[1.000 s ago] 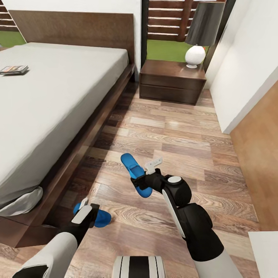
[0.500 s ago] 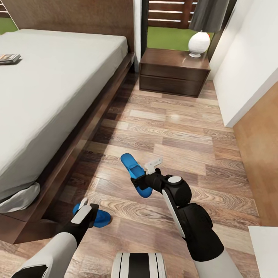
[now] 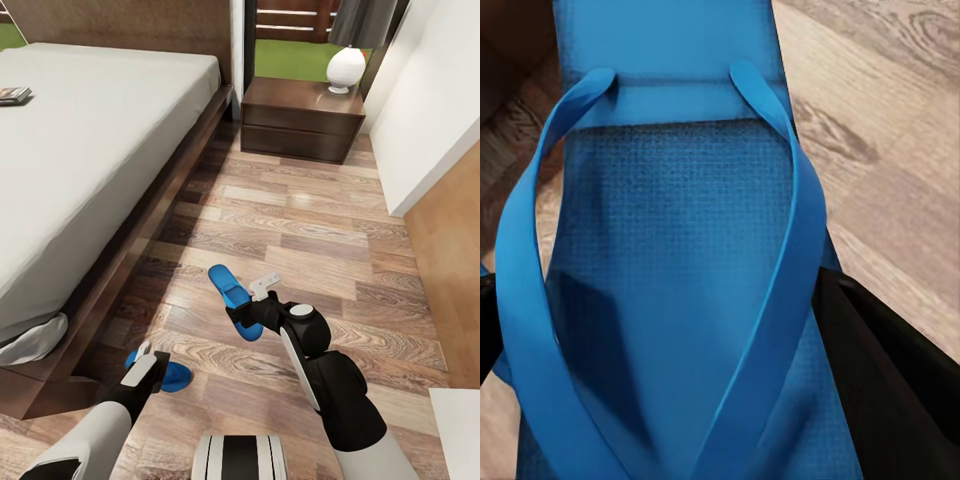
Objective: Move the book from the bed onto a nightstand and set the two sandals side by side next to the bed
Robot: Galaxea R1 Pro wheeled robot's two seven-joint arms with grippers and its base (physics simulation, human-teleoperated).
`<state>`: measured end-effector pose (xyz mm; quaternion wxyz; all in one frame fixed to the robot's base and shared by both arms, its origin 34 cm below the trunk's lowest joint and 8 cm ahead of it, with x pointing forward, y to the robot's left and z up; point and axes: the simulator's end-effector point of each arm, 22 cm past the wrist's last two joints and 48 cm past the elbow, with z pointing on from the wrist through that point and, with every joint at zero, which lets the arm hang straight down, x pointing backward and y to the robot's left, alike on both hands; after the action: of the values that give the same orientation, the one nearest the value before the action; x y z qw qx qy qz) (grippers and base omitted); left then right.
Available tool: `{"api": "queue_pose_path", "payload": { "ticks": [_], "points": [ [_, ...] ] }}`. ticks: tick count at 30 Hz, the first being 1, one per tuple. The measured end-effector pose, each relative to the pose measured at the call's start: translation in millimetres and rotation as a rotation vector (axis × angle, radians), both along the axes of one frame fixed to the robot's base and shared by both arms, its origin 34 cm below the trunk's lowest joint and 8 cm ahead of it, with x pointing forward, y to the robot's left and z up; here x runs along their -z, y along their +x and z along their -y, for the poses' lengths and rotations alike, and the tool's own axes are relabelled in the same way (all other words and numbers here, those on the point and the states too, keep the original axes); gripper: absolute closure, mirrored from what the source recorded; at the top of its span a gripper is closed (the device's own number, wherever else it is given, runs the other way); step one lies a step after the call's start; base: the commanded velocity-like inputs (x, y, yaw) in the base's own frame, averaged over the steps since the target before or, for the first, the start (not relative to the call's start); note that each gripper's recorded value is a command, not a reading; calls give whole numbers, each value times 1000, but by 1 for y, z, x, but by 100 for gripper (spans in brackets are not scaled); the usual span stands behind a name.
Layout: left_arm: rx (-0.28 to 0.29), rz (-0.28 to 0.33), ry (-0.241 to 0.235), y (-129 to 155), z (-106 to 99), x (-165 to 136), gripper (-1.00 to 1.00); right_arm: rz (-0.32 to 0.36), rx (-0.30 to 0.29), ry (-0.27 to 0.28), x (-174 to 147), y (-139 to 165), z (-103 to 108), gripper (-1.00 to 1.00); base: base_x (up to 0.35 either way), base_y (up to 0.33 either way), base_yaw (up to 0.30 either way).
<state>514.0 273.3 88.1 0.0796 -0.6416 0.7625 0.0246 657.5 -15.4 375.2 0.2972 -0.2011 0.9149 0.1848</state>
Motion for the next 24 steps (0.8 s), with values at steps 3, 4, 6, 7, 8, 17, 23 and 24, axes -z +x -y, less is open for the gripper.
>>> {"api": "queue_pose_path", "payload": {
  "ticks": [3,4,6,7,8,17,23,24],
  "points": [
    [0,-5,4,-1,-2,0,100,1,0,0,0,0,0,100,0,0,0],
    [-1,-6,5,-1,-2,0,100,1,1,0,0,0,0,100,0,0,0],
    [-1,-8,7,-2,-3,0,100,1,1,-1,0,0,1,100,0,0,0],
    [-1,-9,8,-2,-3,0,100,2,1,-1,0,0,1,100,0,0,0],
    [-1,-10,9,-2,-3,0,100,2,1,-2,0,0,1,100,0,0,0],
    [0,-9,10,-2,-4,-1,-100,2,1,-2,1,1,1,100,0,0,0],
    [-1,-8,11,-2,-5,-1,-100,2,1,0,0,1,1,100,0,0,0],
    [-1,-8,12,-2,-5,-1,-100,2,1,0,0,1,1,100,0,0,0]
  ]
}}
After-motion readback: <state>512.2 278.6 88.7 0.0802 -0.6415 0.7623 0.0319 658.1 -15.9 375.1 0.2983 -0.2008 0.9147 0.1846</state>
